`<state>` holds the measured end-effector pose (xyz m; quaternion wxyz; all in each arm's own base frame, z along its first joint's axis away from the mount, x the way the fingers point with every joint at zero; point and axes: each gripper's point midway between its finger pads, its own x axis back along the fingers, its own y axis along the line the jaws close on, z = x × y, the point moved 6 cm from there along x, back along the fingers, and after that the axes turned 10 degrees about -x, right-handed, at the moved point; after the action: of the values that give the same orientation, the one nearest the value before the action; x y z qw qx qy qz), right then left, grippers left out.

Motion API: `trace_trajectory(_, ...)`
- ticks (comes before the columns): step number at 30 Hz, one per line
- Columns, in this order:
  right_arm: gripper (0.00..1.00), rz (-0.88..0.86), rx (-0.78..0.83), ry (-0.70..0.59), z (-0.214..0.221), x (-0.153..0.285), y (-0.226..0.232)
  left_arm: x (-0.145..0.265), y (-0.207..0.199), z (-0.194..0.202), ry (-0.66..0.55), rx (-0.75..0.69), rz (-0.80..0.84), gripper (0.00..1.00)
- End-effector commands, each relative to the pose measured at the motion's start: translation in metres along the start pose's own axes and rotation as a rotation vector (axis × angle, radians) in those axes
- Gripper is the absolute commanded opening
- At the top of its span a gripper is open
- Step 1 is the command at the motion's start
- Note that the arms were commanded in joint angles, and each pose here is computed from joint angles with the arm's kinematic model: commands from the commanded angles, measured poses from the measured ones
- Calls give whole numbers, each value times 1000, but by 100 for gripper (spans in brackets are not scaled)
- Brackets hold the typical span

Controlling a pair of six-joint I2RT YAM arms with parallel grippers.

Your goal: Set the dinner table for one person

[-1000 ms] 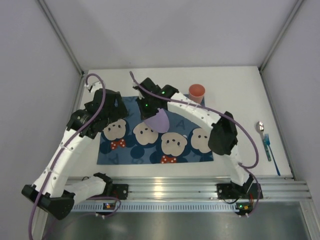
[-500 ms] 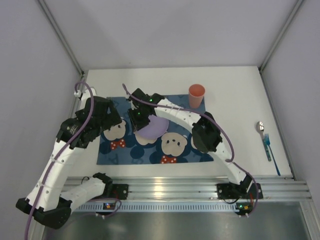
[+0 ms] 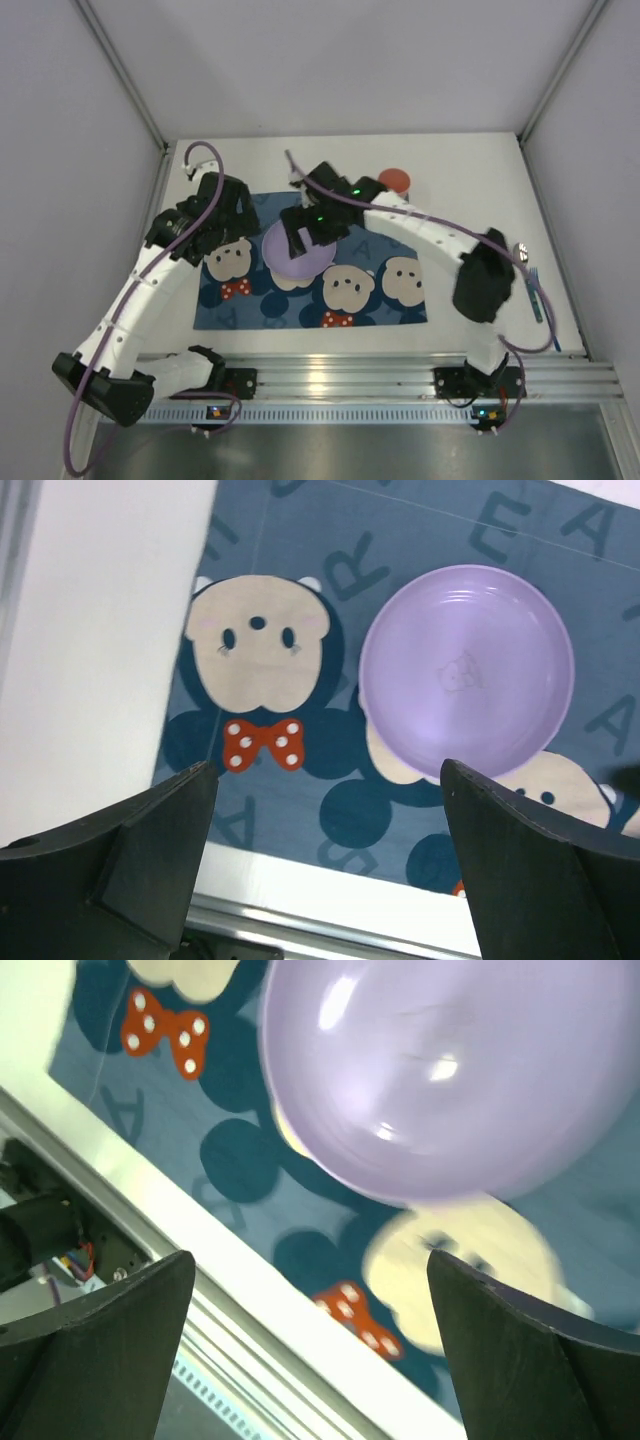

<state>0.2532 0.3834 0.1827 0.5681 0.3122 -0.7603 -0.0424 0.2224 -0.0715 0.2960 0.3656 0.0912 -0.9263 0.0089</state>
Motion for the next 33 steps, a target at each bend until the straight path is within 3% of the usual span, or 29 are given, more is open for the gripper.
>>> trace_trajectory(1, 100, 73, -61, -412, -33, 154, -48, -10, -28, -26, -61, 13, 127, 98)
trace_trajectory(3, 100, 168, -173, -404, -8, 163, -100, -17, -43, -34, -74, 15, 192, 96)
trace_trajectory(4, 100, 231, -277, -491, -1, 199, -140, -22, -54, -33, -50, 7, 239, 95)
trace_trajectory(6, 100, 374, -484, -477, 35, 213, -214, -31, -69, -38, -56, 10, 294, 95)
trace_trajectory(8, 100, 458, -606, -468, 69, 226, -250, -34, -82, -42, -54, 2, 341, 95)
trace_trajectory(9, 100, 588, -698, -474, 86, 241, -277, -40, -91, -41, -44, -16, 354, 94)
trace_trajectory(12, 100, 722, -852, -491, 107, 252, -303, -49, -110, -42, -24, -52, 390, 94)
trace_trajectory(15, 100, 716, -1000, -505, 118, 255, -330, -55, -125, -38, 5, -81, 430, 93)
trace_trajectory(24, 100, 751, -1163, -385, 109, 254, -417, -73, -143, -15, 81, -113, 502, 93)
trace_trajectory(33, 100, 821, -1181, -244, 106, 232, -467, -79, -133, 1, 105, -120, 466, 93)
